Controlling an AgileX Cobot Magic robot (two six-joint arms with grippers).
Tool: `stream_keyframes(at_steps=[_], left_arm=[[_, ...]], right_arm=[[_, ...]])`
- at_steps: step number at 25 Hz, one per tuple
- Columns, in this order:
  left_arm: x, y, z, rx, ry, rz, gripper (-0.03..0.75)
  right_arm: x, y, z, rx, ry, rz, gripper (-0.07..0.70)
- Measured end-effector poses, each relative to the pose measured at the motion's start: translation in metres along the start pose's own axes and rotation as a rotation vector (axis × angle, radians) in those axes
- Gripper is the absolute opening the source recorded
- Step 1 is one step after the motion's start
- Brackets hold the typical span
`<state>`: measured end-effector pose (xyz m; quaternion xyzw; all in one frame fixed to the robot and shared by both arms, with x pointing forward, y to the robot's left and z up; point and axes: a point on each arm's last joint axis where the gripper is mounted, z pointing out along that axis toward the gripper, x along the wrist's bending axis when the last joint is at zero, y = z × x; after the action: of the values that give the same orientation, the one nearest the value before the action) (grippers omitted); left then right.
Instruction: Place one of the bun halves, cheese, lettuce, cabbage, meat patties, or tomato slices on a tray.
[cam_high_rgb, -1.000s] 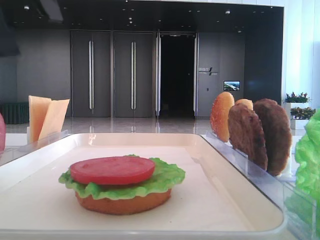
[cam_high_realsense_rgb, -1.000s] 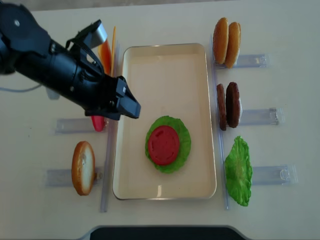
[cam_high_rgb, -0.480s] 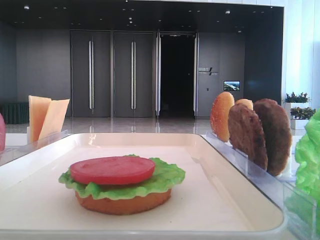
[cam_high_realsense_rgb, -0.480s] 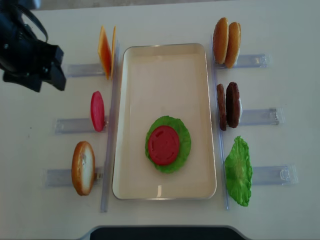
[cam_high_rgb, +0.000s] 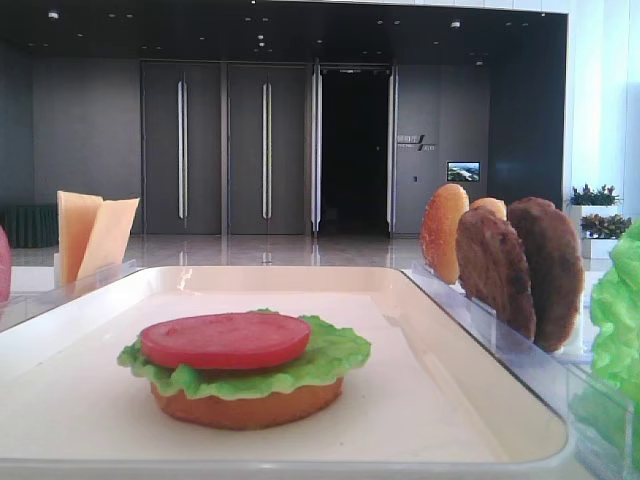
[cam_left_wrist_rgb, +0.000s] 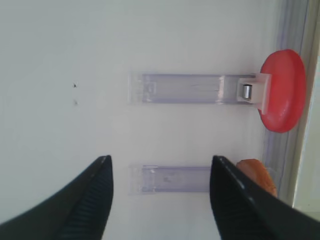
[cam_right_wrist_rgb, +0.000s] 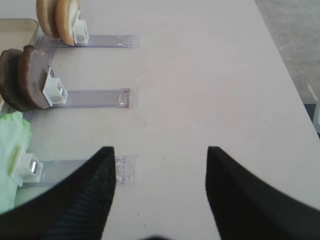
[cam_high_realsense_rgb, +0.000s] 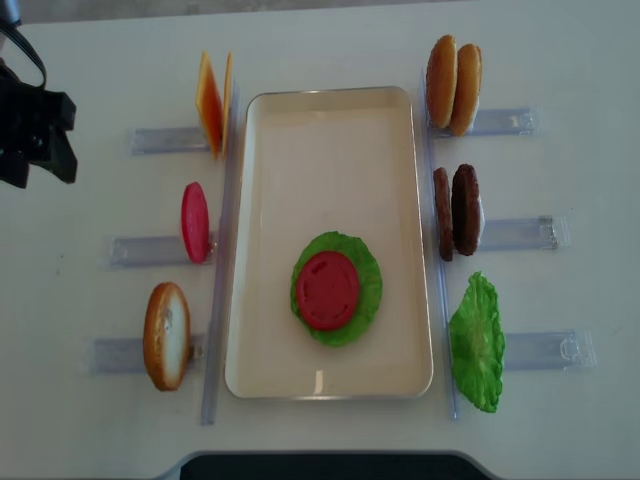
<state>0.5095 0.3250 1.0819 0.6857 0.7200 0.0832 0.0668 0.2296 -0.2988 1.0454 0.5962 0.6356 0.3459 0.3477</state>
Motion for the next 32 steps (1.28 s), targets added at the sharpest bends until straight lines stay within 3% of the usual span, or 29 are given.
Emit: stream_keyframes(at_steps=[7,16,24,32], left_arm=[[-0.007,-0.020,-0.026,-0.085,-0.066,0.027,0.465],[-0.011,-0.115,-0.051,-0.221,-0.076,0.028,0.463],[-0.014,-0.182,-0.044,-0.394,-0.070,0.029,0.463],[-0.015,-0.221,-0.027,-0.533,-0.061,0.033,0.459]], right_arm=[[0.000,0.000,0.000,0.000,0.000,0.000,0.414],[0.000,0.000,0.000,0.000,0.000,0.000,0.414],[0.000,0.000,0.000,0.000,0.000,0.000,0.414],[0.000,0.000,0.000,0.000,0.000,0.000,0.414]])
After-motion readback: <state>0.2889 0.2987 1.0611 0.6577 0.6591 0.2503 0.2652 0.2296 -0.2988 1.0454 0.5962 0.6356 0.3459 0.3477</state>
